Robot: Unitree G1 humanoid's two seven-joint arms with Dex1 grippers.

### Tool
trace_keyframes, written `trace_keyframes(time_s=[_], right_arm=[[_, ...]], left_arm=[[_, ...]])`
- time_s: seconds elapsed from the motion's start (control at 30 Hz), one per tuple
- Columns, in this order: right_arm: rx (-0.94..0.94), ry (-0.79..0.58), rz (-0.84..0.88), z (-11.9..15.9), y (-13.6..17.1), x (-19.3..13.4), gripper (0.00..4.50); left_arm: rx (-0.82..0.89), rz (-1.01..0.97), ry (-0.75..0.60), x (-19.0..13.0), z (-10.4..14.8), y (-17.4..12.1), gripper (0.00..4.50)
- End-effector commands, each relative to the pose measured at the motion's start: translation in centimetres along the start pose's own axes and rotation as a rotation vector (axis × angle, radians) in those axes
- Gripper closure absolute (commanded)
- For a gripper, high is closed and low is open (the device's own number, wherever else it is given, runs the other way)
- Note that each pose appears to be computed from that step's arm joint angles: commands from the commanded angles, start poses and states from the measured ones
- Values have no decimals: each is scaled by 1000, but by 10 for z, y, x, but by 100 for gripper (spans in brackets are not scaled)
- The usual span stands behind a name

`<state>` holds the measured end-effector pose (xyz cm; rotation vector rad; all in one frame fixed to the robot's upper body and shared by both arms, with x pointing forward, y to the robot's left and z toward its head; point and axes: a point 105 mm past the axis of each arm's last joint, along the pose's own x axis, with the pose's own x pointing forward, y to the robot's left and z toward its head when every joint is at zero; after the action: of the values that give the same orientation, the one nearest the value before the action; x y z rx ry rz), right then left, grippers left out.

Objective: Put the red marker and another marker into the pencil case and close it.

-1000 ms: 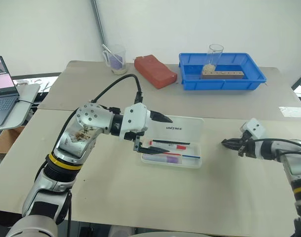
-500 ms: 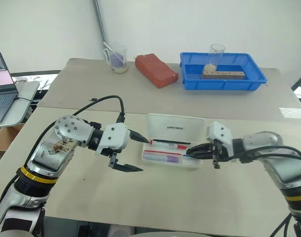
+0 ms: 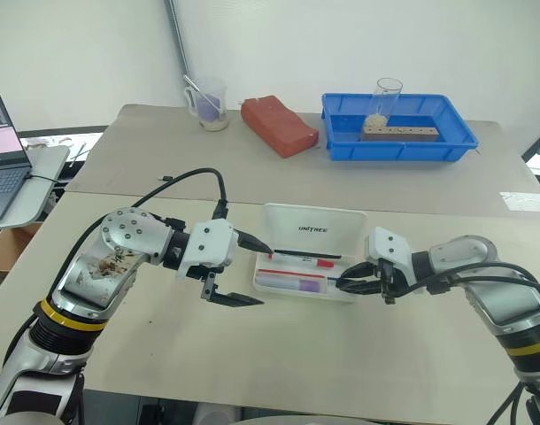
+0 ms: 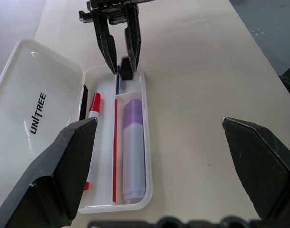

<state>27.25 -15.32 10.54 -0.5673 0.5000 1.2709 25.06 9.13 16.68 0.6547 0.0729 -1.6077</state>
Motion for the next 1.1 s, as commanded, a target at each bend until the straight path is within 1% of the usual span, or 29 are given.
trace_keyframes(time_s=[0.03,0.17,0.2,0.3,0.4,0.43,0.5,0.57,0.63,0.67,0.7,0.73,0.77,0.87,0.97,1.1], right_arm=[[-32,-15,-1,10,-2,-8,149],[-31,-38,-28,17,-3,-15,13],[-26,-58,-53,22,-5,-19,3],[-4,-168,-136,44,-8,-30,3],[20,-345,-246,78,-11,-46,3],[25,-388,-275,90,-10,-53,0],[14,-413,-319,104,-8,-61,0],[8,-412,-353,111,-8,-64,0],[-5,-388,-387,113,-8,-65,0],[-5,-384,-399,113,-7,-65,0],[1,-387,-409,114,-6,-65,0],[4,-389,-417,115,-5,-65,0],[5,-389,-424,116,-5,-65,0],[7,-395,-462,118,-3,-69,0],[10,-384,-492,115,-2,-71,0],[17,-377,-516,112,-1,-74,0]], left_arm=[[34,22,-11,-2,8,6,0],[32,49,-7,-6,7,13,0],[24,73,-9,-9,7,19,0],[-22,181,-31,-19,7,43,0],[-88,333,-78,-31,6,77,0],[-112,408,-99,-36,4,94,26],[-135,498,-121,-41,1,118,82],[-112,551,-101,-41,-6,136,167],[-91,577,-74,-36,-12,151,265],[-88,580,-66,-31,-15,157,309],[-83,586,-59,-26,-17,163,366],[-77,590,-43,-21,-20,167,398],[-72,589,-27,-17,-23,169,448],[-66,550,4,-3,-31,171,448],[-66,462,42,7,-39,163,448],[-74,364,55,14,-43,153,448]])
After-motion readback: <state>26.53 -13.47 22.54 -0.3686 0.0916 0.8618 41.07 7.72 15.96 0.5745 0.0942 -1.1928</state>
